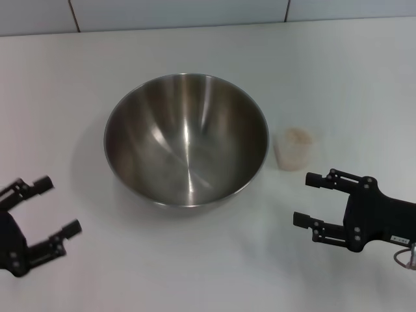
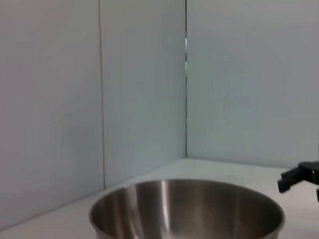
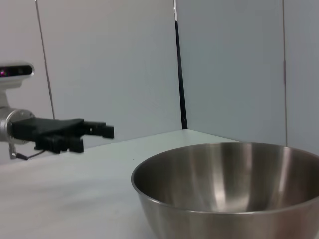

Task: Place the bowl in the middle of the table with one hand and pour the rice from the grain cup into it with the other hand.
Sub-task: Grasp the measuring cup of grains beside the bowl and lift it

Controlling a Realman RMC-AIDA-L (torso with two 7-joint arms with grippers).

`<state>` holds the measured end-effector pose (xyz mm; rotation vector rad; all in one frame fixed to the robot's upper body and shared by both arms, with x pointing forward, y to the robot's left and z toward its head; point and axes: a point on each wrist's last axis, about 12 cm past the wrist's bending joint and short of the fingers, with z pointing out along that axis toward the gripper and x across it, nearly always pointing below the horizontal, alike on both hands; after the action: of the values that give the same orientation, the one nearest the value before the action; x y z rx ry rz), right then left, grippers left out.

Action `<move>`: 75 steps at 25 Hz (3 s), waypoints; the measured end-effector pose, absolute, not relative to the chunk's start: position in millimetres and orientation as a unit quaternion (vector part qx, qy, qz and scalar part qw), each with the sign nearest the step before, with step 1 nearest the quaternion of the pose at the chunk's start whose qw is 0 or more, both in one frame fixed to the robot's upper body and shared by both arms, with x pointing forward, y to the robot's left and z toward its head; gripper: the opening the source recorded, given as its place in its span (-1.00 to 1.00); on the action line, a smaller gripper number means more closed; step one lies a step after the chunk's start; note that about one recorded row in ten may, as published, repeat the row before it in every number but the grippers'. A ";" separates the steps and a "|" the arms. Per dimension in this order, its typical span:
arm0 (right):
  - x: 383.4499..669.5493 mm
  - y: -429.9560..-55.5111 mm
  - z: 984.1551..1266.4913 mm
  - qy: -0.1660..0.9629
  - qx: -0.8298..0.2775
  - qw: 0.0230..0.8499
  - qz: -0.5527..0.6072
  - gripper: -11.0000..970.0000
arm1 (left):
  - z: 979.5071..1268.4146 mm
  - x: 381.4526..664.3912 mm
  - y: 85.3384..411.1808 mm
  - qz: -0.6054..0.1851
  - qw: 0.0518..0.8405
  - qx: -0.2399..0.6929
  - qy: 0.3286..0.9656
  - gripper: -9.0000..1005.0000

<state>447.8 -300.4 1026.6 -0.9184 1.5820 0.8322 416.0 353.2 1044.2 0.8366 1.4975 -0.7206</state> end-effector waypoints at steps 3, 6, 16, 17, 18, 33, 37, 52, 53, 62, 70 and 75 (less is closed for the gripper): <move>447.5 -300.5 1026.4 0.665 -0.385 0.536 0.350 0.58 | 1038.8 413.9 348.9 -0.311 0.586 0.370 0.651 0.65; 447.3 -300.5 1026.3 0.665 -0.386 0.535 0.350 0.58 | 1033.4 411.2 342.4 -0.314 0.578 0.374 0.654 0.65; 442.9 -300.9 1024.1 0.666 -0.384 0.536 0.348 0.58 | 1032.9 412.3 339.9 -0.313 0.580 0.377 0.651 0.65; 442.9 -300.9 1024.1 0.666 -0.384 0.536 0.348 0.58 | 1032.9 412.3 339.9 -0.313 0.580 0.377 0.651 0.65; 440.8 -301.3 1023.4 0.666 -0.382 0.540 0.346 0.58 | 1033.3 413.1 340.0 -0.312 0.581 0.377 0.651 0.65; 404.5 -287.8 1008.0 0.640 -0.255 0.659 0.303 0.58 | 1035.8 417.0 342.3 -0.312 0.581 0.375 0.651 0.65; 393.5 -285.1 1004.6 0.637 -0.205 0.696 0.260 0.58 | 1036.4 417.5 343.2 -0.314 0.581 0.372 0.653 0.65; 401.2 -295.0 998.4 0.662 -0.104 0.723 0.168 0.58 | 1039.1 418.7 347.7 -0.313 0.578 0.377 0.653 0.65; 403.5 -294.7 997.5 0.665 -0.104 0.720 0.166 0.58 | 1039.3 419.0 347.8 -0.313 0.578 0.377 0.653 0.65; 418.2 -295.7 989.1 0.696 -0.102 0.698 0.136 0.58 | 1041.3 423.3 347.2 -0.315 0.577 0.379 0.651 0.65; 432.0 -292.6 985.3 0.713 -0.116 0.679 0.131 0.58 | 1042.3 425.4 348.2 -0.317 0.575 0.377 0.653 0.65; 438.3 -289.9 982.4 0.724 -0.124 0.666 0.130 0.58 | 1042.4 425.4 348.5 -0.317 0.575 0.377 0.653 0.65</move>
<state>438.3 -289.9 982.4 -0.2802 1.6332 0.2940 425.4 348.5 1042.4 0.8830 1.5306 -0.7418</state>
